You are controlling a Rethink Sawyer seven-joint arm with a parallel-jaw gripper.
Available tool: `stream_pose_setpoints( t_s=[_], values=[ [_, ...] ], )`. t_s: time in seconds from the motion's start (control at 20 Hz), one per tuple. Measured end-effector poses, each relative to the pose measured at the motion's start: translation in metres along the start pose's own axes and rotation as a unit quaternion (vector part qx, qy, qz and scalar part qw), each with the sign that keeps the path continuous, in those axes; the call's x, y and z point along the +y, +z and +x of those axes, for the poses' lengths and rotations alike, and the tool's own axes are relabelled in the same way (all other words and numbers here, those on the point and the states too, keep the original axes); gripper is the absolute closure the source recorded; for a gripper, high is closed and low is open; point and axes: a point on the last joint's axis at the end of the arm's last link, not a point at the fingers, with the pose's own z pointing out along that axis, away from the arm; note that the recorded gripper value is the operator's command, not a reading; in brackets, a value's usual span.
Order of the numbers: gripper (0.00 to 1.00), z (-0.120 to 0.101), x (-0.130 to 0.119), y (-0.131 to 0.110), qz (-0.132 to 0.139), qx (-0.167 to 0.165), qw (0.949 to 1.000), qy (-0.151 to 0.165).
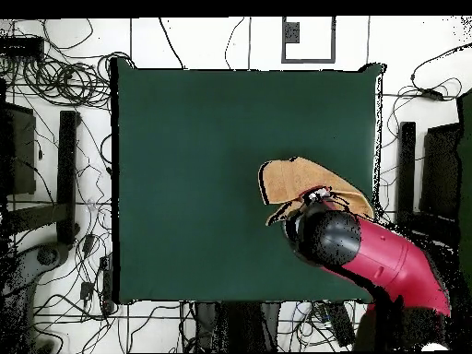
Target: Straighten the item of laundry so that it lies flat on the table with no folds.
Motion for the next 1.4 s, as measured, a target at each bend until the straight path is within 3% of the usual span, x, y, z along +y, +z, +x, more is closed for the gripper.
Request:
stream_pose_setpoints(
  t_s=[0.2, 0.55, 0.95, 1.4],
  values=[
    [1.0, 0.019, -0.001, 0.024, 0.002, 0.01, 0.9999, -0.01],
    [1.0, 0.043, 0.001, 0.039, 0.017, 0.031, 0.999, -0.027],
    [1.0, 0.089, 0.029, 0.003, 0.049, 0.066, 0.994, -0.071],
    [1.0, 0.103, 0.053, -0.036, 0.047, 0.071, 0.9928, -0.084]
  ],
)
